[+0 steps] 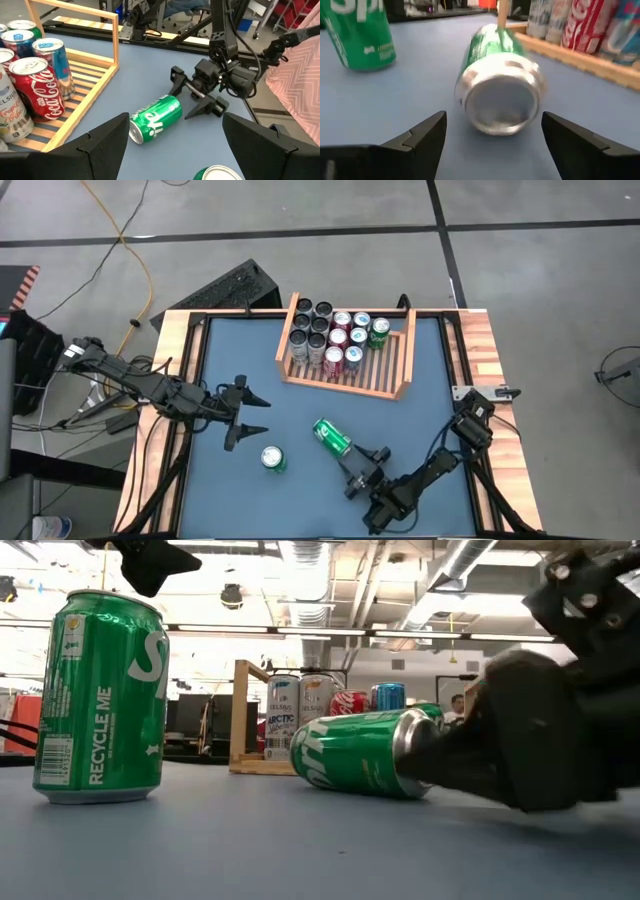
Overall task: Place canned beverage on shelf
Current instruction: Put the green soda can on the shelf aligned with the other green soda can
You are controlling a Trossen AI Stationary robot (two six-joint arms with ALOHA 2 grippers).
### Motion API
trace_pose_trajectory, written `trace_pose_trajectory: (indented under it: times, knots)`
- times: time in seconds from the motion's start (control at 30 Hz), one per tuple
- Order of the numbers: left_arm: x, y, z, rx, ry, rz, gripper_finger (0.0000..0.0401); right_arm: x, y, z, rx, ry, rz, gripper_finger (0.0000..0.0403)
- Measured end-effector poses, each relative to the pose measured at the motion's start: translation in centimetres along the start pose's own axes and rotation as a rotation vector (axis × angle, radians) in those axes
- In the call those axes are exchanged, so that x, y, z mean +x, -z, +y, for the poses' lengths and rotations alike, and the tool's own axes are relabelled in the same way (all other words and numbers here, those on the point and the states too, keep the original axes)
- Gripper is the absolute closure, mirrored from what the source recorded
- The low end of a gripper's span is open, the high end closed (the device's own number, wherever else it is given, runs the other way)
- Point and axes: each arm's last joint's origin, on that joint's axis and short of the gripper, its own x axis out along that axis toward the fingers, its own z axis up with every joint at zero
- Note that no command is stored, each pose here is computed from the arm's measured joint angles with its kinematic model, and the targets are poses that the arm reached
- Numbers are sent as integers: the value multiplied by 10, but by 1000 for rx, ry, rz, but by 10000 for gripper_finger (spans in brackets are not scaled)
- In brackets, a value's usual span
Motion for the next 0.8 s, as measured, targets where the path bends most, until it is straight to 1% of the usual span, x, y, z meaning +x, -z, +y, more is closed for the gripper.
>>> trace_pose_trajectory:
  times: [0.07,0.1,0.17,0.3,0.37,0.43,0.53,0.63,0.67,0.73,0.8]
  knots:
    - [0,0,0,0,0,-1,95,-1,-1,1,-9,-8,41,83]
    - [0,0,0,-1,0,-1,95,-2,-6,2,-18,-12,72,83]
    - [0,0,0,-4,-1,-1,95,-6,-24,7,-49,-26,143,83]
    - [0,0,0,-4,4,2,95,-7,-78,11,-123,-47,277,83]
    - [0,0,0,-5,4,2,95,-3,-107,8,-149,-46,334,83]
    - [0,0,0,-11,4,3,95,5,-141,2,-167,-58,410,83]
    - [0,1,0,-26,11,17,95,26,-192,-10,-154,-101,526,83]
    - [0,4,0,-38,16,42,95,60,-233,-21,-96,-161,591,83]
    - [0,4,0,-47,14,51,95,73,-242,-24,-81,-189,619,83]
    - [0,6,1,-60,10,65,95,97,-252,-26,-56,-245,684,83]
    - [0,6,1,-69,8,68,95,117,-249,-23,-56,-293,760,83]
